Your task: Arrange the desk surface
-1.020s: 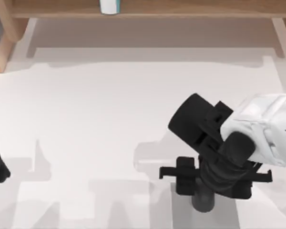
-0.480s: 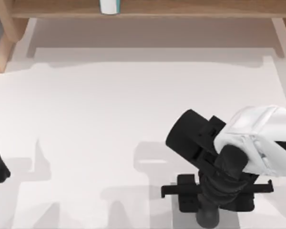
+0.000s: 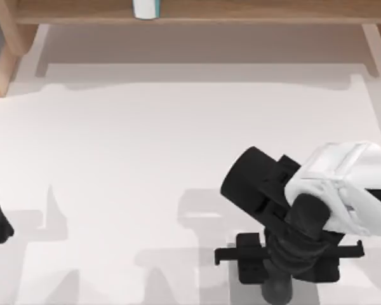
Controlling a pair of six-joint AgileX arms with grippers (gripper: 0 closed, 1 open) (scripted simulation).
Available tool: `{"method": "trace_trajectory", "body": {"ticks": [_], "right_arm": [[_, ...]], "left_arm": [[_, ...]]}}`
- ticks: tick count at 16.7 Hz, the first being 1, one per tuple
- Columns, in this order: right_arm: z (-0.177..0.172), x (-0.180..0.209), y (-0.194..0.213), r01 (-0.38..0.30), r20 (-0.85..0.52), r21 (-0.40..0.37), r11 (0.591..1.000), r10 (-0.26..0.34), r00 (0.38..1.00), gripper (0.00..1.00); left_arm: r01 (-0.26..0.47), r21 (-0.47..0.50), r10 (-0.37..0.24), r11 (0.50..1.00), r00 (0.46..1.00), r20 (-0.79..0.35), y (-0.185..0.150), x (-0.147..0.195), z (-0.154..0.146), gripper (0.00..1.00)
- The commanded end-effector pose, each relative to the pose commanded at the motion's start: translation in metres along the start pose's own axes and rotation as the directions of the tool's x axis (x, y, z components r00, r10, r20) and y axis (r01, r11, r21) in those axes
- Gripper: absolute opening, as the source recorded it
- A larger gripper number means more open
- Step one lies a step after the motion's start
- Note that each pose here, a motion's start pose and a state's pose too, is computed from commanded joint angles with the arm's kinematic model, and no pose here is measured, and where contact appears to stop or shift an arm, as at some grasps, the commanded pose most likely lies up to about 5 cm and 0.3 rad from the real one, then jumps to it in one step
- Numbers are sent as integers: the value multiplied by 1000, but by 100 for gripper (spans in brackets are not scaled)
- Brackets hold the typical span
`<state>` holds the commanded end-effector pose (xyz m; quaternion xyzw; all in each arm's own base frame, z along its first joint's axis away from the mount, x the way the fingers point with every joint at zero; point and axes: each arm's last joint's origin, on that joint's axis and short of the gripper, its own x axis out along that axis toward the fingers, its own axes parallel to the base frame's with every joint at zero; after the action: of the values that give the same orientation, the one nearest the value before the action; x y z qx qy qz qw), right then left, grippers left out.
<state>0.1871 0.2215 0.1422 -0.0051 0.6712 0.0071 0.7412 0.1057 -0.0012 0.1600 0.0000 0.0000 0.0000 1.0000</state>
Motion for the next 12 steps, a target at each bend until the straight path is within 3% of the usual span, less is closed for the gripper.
{"method": "trace_trajectory", "body": {"ticks": [6,12], "right_arm": [[0,0,0,0,0,0,1000,0,1000,98],[0,0,0,0,0,0,1000,0,1000,100]], "left_arm": [[0,0,0,1000,1000,0,0,0,0,100],[0,0,0,1000,1000,0,0,0,0,100]]}}
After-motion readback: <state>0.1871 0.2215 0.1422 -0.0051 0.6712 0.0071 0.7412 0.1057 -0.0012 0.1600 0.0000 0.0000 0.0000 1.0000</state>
